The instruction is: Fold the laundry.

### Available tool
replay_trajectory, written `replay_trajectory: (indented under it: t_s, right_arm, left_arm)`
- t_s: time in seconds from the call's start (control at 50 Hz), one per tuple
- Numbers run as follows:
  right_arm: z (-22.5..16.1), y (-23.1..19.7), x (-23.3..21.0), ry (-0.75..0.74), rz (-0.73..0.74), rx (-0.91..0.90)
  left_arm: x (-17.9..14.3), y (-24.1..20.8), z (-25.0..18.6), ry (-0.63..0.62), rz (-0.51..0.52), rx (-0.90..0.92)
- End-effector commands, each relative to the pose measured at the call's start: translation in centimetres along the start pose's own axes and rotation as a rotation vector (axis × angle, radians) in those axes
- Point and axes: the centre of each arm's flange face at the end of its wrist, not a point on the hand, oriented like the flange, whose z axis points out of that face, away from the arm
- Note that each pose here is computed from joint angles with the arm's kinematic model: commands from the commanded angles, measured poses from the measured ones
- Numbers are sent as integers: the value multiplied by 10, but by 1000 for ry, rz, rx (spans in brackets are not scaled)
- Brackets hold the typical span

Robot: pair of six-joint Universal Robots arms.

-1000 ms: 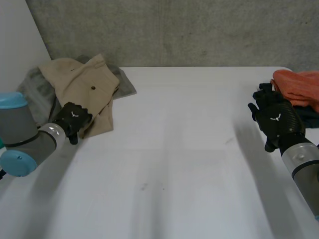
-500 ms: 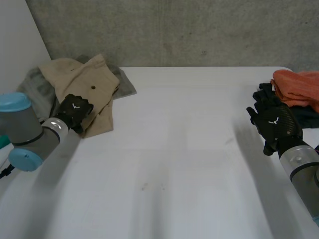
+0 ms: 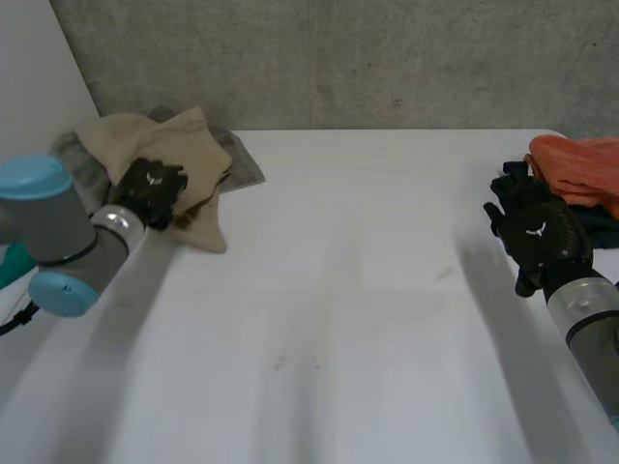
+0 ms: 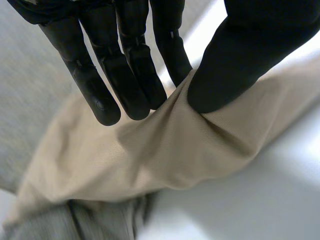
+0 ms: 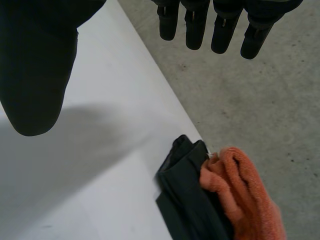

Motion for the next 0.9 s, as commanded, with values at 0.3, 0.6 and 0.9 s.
replay_trajectory:
  t_s: [0.3, 0.6, 0.9]
  right_arm:
    - [-2, -16, 46, 129, 5, 22]
    - [-4, -13, 40, 107, 12, 11]
    - [-1, -6, 30, 74, 16, -9]
  left_arm:
    - [213, -168, -173, 637, -394, 231]
    - [117, -154, -110, 246, -367, 227]
    - [10, 18, -43, 104, 160, -154]
